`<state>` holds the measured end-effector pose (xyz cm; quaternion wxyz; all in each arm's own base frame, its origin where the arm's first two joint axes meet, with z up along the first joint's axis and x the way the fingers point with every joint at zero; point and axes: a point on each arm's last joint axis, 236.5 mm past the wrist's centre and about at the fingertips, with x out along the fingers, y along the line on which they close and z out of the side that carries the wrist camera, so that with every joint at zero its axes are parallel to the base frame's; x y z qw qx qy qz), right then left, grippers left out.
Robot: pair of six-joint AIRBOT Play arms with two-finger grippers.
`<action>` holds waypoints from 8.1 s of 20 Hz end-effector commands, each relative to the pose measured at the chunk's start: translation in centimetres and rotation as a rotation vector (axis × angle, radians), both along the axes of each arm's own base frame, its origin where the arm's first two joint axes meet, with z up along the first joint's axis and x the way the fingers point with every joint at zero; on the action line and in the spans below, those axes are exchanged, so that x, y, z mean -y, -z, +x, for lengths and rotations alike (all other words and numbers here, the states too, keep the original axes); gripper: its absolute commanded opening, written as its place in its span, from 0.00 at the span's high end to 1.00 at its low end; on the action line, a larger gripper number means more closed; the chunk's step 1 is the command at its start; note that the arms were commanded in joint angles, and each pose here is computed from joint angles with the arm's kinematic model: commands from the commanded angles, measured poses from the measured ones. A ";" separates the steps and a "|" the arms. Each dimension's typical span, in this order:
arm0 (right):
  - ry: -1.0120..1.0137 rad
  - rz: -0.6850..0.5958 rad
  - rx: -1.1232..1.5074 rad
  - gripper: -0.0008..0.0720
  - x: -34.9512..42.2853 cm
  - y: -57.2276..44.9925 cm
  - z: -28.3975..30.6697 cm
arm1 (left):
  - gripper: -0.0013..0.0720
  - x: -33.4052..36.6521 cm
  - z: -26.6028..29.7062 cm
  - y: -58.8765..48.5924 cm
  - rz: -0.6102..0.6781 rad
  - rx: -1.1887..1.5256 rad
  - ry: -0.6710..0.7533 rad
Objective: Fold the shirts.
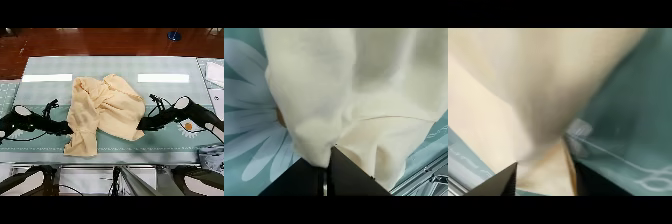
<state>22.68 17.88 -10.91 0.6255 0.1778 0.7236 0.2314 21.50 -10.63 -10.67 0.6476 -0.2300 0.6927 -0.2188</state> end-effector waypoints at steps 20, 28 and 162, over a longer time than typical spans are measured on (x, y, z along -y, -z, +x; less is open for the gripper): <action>0.222 0.043 1.145 0.97 6.0 -39.5 5.2 | 0.95 2.0 8.9 -41.6 -0.021 1.202 0.027; 0.401 0.068 1.610 0.97 8.9 -58.8 -1.5 | 0.95 2.1 -6.1 -62.9 0.065 1.930 -0.111; 0.680 0.245 0.164 0.97 16.0 -3.8 6.3 | 0.95 -3.4 2.5 0.4 0.056 -0.010 -0.073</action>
